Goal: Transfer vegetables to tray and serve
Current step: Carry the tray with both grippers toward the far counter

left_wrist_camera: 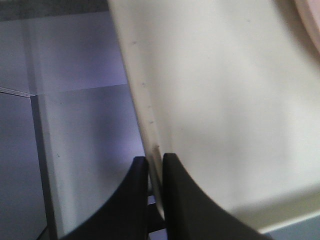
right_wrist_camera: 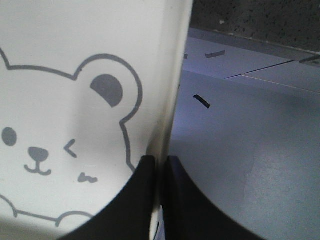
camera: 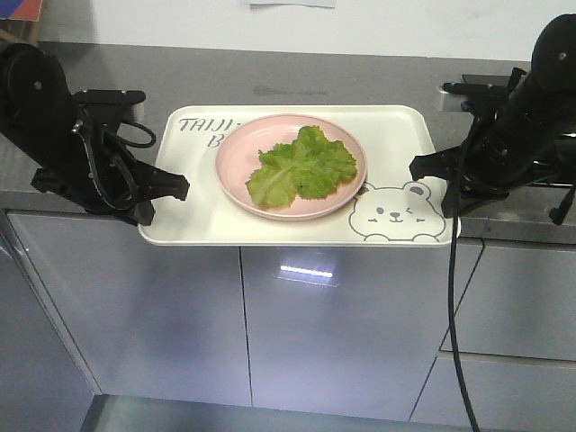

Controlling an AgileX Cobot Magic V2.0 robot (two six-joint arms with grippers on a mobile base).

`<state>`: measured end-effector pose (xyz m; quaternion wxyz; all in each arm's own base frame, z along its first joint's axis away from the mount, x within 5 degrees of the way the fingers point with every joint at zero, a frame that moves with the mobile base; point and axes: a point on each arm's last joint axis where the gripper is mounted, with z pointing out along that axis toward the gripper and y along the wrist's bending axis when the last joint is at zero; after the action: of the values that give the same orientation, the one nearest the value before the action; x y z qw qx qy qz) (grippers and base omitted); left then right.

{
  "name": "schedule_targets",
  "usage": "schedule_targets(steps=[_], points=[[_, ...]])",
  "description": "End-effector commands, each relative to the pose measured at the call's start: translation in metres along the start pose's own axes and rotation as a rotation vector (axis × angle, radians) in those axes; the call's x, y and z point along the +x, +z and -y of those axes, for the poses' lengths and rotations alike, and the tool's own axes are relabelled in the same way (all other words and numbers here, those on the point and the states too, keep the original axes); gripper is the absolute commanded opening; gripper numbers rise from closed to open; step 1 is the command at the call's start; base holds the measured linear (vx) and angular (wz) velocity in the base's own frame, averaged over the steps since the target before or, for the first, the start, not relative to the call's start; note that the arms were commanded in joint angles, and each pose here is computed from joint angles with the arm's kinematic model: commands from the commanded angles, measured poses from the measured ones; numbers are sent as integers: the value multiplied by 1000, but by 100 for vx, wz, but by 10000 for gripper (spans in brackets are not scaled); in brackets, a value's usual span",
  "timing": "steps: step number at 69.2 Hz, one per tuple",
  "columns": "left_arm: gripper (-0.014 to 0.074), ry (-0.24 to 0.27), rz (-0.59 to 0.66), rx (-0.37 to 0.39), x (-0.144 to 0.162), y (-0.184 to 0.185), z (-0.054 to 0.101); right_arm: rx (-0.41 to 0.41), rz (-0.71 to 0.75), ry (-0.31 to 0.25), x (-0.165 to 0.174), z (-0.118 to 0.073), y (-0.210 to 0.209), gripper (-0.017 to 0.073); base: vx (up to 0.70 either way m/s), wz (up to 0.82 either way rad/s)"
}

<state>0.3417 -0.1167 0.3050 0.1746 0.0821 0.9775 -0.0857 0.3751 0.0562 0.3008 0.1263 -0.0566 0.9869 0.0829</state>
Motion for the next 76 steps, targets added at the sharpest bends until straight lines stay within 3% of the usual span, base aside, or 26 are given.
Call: schedule_targets(steps=[1, 76], points=[[-7, 14, 153, 131, -8, -34, 23, -110, 146, -33, -4, -21, -34, -4, 5, -3], [-7, 14, 153, 131, -8, -34, 23, -110, 146, -33, -4, -21, -34, -4, 3, -2]])
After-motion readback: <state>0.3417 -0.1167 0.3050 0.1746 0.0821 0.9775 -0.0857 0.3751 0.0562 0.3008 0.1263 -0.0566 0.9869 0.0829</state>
